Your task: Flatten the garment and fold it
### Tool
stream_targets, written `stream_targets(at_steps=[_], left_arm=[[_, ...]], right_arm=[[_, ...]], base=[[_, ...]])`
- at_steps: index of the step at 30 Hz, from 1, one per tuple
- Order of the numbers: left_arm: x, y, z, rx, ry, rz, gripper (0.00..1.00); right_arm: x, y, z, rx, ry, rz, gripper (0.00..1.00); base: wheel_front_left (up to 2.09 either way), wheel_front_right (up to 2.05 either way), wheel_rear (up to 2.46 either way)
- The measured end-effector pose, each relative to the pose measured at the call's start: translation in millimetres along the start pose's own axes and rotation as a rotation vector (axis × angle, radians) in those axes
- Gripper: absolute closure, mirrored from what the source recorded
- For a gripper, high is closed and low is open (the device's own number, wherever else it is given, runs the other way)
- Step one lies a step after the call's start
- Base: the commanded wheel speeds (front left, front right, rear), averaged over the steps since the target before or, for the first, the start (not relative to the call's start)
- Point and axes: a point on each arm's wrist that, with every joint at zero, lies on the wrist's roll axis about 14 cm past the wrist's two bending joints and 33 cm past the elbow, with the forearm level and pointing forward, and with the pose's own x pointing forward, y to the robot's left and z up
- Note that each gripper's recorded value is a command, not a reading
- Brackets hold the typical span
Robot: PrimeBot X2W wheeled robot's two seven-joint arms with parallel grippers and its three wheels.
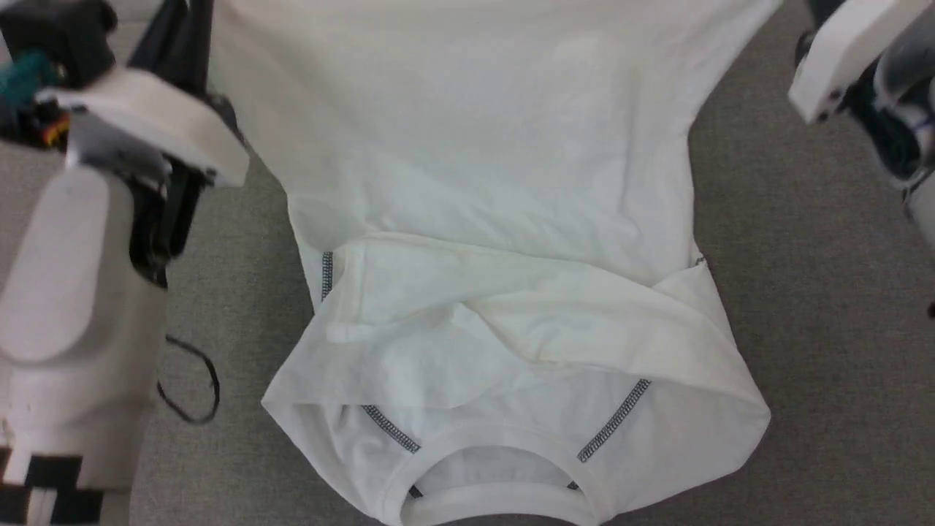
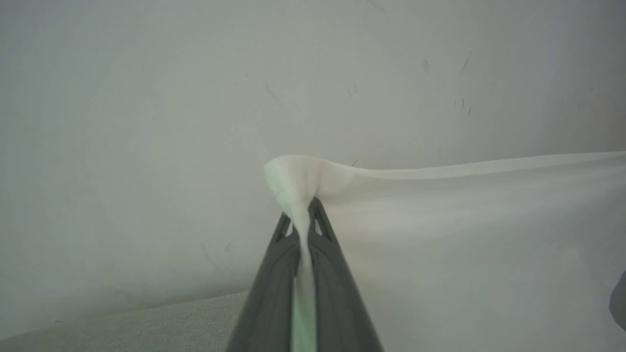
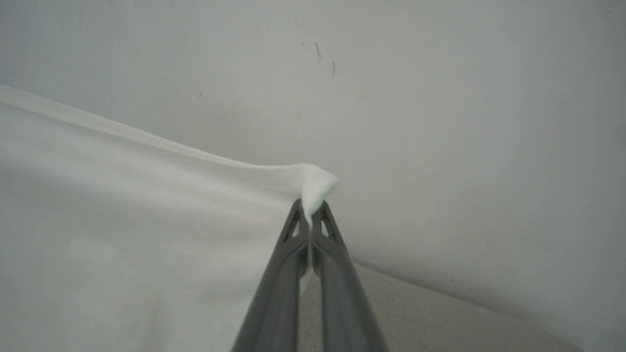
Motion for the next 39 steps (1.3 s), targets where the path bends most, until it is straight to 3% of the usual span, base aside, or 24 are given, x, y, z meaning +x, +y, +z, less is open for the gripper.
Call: stream_targets(at_steps=[10,20,27,28,29,30,31,36,39], left_arm=[[-132,-13,-54,-0.139,0.175,0.100,1.00],[-233,-37,-106,-0.252,0.426,0.164,1.00],[-268,-52,-131,-0.285,0.535,0.163,1.00],[-272,-54,-134,-0.295,0.547,0.162,1.00],[-276,-55,-137,-0.310,0.551,0.168,0.71],[-279,-57,-139,-0.331,0.548,0.179,0.05],[-284,-59,-141,-0.346,0.550,0.186,0.00],[-295,-57,-140,-0.339,0.504,0.212,0.00],[-285,-50,-116,-0.317,0.355,0.218,0.00]], right_arm=[[-104,54,-79,0.081,0.137,0.114,1.00],[-200,84,-137,0.232,0.306,0.080,1.00],[-257,100,-170,0.342,0.422,-0.009,1.00],[-264,103,-174,0.347,0.442,-0.019,0.93],[-270,106,-178,0.352,0.460,-0.027,0.77],[-276,111,-181,0.358,0.475,-0.031,0.40],[-280,116,-183,0.370,0.483,-0.033,0.00],[-293,126,-177,0.372,0.461,-0.051,0.00],[-286,125,-152,0.367,0.345,-0.059,0.00]], base=[[0.00,0.00,0.00],[0.00,0.00,0.00],[0.00,0.00,0.00],[0.00,0.00,0.00],[0.00,0.00,0.00],[0.00,0.00,0.00],[0.00,0.00,0.00],[0.00,0.00,0.00],[0.00,0.00,0.00]])
